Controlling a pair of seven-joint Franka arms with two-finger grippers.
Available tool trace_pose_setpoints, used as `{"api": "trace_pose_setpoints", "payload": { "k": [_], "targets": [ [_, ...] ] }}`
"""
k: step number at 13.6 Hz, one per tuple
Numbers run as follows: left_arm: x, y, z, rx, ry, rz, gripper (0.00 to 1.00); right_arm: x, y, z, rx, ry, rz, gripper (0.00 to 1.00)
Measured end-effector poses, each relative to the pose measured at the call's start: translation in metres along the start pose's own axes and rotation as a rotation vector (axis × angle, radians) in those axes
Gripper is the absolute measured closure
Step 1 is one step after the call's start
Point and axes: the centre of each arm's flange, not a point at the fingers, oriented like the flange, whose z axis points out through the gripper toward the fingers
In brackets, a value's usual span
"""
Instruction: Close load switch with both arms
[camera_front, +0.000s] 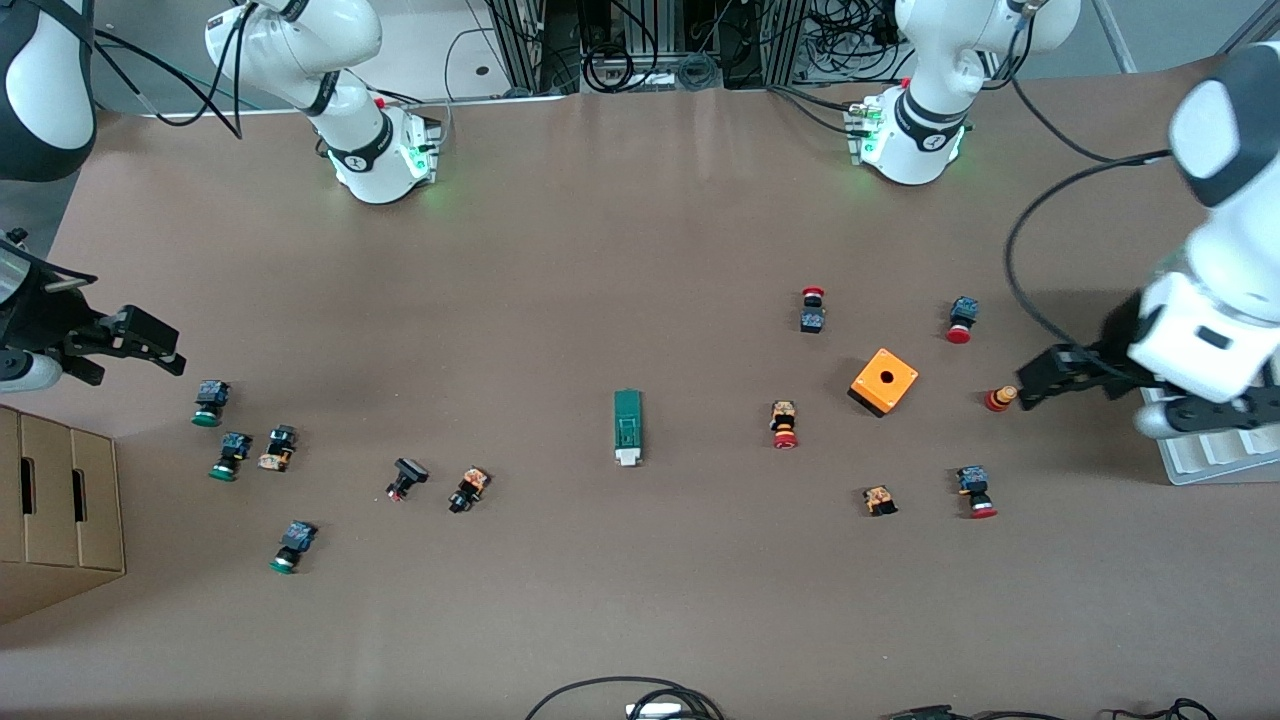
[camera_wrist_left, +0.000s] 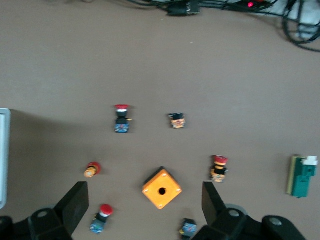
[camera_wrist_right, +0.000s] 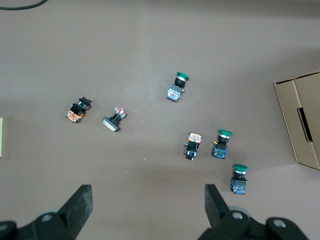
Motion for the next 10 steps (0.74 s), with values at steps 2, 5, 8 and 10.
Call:
{"api": "trace_pose_setpoints", "payload": {
  "k": [2,5,8,10],
  "targets": [
    [0.000,-0.031,0.002,0.016,-0.041,0.031,0.00,0.000,0.001,0.000,0.000,0.000,0.002,0.00],
    [-0.003,-0.060,-0.003,0.021,-0.068,0.028,0.00,0.000,0.001,0.000,0.000,0.000,0.002,0.00],
    [-0.003,-0.079,-0.008,0.013,-0.065,0.022,0.00,-0.001,0.001,-0.002,0.000,0.002,0.002,0.00],
    [-0.004,-0.083,-0.011,-0.001,-0.062,0.024,0.00,-0.002,0.001,-0.003,0.001,0.003,0.001,0.00]
  ]
}}
